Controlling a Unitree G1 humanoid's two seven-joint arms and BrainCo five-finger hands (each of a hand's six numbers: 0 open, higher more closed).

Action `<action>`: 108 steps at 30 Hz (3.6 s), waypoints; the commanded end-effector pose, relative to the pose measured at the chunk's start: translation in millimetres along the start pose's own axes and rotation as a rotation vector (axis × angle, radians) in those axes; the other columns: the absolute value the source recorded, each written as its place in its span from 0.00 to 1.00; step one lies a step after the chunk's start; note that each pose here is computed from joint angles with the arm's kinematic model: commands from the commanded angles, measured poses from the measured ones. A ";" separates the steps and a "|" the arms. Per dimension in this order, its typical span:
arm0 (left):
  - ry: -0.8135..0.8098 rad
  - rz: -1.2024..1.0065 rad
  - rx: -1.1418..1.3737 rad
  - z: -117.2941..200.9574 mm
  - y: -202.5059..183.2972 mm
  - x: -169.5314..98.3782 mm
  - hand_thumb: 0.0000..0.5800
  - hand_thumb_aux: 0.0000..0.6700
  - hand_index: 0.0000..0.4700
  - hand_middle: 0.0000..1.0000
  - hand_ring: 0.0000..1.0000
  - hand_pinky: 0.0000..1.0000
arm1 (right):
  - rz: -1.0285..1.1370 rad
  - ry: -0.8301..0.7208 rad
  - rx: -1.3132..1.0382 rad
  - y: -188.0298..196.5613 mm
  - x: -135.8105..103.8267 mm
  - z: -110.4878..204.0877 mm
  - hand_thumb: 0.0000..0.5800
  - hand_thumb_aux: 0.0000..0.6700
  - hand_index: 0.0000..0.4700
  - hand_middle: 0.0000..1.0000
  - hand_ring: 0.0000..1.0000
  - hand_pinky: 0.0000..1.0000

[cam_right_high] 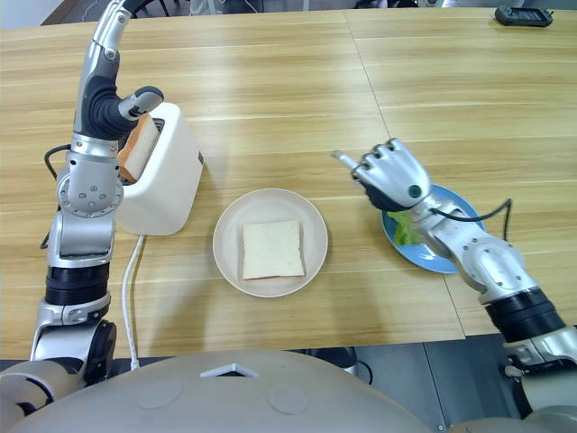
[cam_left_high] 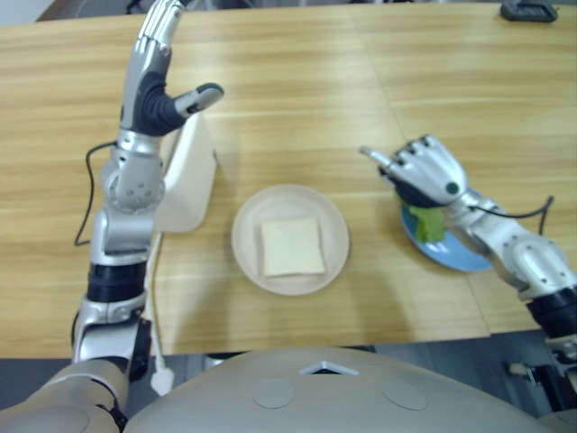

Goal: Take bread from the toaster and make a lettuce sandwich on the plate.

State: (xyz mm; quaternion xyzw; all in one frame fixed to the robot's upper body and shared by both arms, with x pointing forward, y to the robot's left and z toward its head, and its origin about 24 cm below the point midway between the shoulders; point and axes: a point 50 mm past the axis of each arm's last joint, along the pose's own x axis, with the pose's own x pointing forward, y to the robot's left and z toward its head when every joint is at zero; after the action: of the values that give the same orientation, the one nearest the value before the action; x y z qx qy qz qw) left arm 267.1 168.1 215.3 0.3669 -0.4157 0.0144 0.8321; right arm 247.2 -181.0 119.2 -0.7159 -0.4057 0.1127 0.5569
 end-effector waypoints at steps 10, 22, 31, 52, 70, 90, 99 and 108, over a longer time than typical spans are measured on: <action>-0.001 -0.016 -0.006 -2.0 -6.4 3.0 0.00 0.00 0.00 0.00 0.00 0.00 | 0.059 -0.088 0.042 9.2 12.6 15.9 1.00 1.00 0.98 1.00 1.00 1.00; 0.019 -0.010 -0.003 -1.5 -7.2 -1.7 0.00 0.00 0.00 0.00 0.00 0.00 | 0.130 0.348 0.311 10.4 -80.8 -48.9 0.00 0.00 0.00 0.00 0.00 0.00; 0.047 0.005 0.015 -1.0 -2.4 -9.1 0.00 0.00 0.00 0.00 0.00 0.00 | 0.333 0.413 0.314 25.8 -110.3 -67.7 0.00 0.00 0.00 0.00 0.00 0.00; 0.078 -0.011 0.041 -3.8 3.4 -17.7 0.00 0.00 0.00 0.00 0.00 0.00 | 0.700 0.389 0.087 68.1 -139.5 -80.4 0.00 0.00 0.00 0.00 0.00 0.00; 0.079 -0.031 0.050 -4.3 5.8 -19.8 0.00 0.00 0.00 0.00 0.00 0.00 | 0.740 0.367 0.110 77.3 -137.9 -68.1 0.00 0.00 0.00 0.00 0.00 0.00; 0.086 -0.053 0.056 -4.4 8.5 -23.0 0.00 0.00 0.00 0.00 0.00 0.00 | 0.808 0.381 0.189 94.1 -146.5 -58.9 1.00 1.00 0.98 0.00 0.00 0.00; 0.085 -0.058 0.053 -4.2 8.3 -22.6 0.00 0.00 0.00 0.00 0.00 0.00 | 0.714 0.379 0.173 87.7 -139.2 -60.1 1.00 1.00 0.98 0.00 0.00 0.00; 0.085 -0.060 0.056 -4.5 9.1 -22.2 0.00 0.00 0.00 0.00 0.00 0.00 | 0.609 0.388 0.154 81.6 -131.7 -60.7 1.00 1.00 0.98 1.00 1.00 1.00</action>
State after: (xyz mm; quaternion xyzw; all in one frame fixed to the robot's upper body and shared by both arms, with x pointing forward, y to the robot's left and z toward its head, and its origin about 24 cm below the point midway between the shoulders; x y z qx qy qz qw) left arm 253.1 181.8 201.5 0.3973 -0.3708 0.0191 0.8393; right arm 236.8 -320.6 27.7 -0.7663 -0.0463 0.1723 0.6172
